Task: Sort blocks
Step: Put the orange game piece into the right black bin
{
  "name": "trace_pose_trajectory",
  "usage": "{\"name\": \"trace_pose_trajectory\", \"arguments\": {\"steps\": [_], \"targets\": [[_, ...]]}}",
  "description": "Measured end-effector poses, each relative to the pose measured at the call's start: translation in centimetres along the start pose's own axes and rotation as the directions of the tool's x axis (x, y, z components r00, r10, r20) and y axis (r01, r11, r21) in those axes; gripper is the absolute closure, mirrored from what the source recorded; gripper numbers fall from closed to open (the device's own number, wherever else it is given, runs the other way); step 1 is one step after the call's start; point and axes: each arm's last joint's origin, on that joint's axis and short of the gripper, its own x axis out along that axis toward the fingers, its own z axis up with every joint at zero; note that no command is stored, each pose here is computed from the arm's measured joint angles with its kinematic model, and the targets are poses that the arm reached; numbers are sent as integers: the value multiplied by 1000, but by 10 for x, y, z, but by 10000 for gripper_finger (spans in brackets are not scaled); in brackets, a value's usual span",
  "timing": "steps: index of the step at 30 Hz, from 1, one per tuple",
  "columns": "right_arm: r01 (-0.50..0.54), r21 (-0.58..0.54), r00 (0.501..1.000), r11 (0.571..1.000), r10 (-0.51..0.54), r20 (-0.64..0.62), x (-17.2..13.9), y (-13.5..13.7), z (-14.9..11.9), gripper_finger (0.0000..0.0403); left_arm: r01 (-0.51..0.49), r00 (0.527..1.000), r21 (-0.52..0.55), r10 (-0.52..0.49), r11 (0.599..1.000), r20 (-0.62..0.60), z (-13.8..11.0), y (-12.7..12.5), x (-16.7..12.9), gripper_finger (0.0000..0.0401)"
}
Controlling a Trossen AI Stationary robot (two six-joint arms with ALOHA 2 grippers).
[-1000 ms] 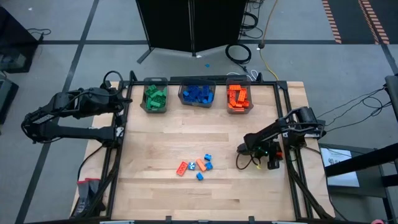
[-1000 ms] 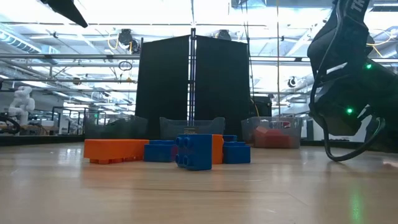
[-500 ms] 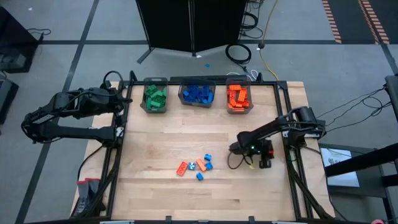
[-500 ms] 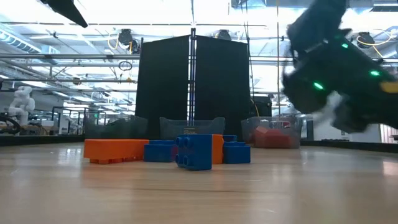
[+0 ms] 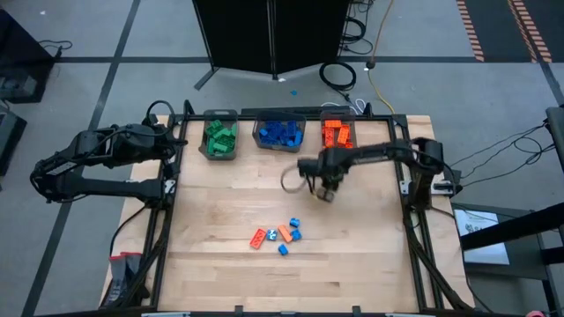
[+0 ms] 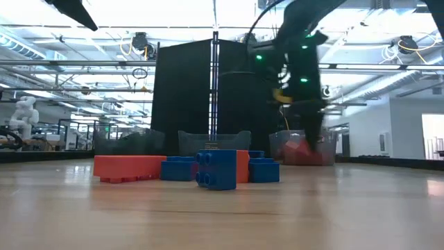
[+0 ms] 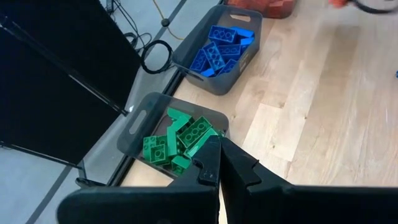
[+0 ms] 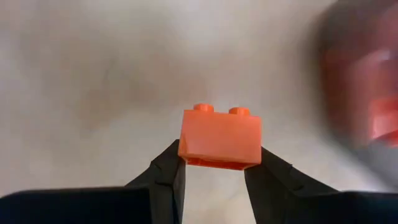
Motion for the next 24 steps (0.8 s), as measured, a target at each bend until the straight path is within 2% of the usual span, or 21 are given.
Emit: {"name": "trace_pose_trajectory", "arguments": {"steps": [6, 9, 12, 17, 21, 24], "targets": [[15, 128, 986, 992, -36, 165, -27, -53, 37, 292, 0, 1000, 0, 0, 1000, -1, 0, 0, 0, 401], [-16, 149, 974, 989, -18, 225, -45, -79, 50, 292, 0, 1000, 2, 0, 1000, -5, -1, 0, 0, 401], [-35, 166, 959, 986, -14, 284, -60, -104, 58, 292, 0, 1000, 3, 0, 1000, -8, -1, 0, 0, 401], [28, 250, 944, 968, -108, 312, -72, -147, 62, 292, 0, 1000, 0, 0, 1000, -9, -1, 0, 0, 401], [-43, 237, 947, 971, -36, 320, -74, -151, 62, 292, 0, 1000, -4, 0, 1000, -8, -1, 0, 0, 401], [-27, 225, 949, 974, -46, 313, -74, -149, 62, 292, 0, 1000, -4, 0, 1000, -8, -1, 0, 0, 401]]}}
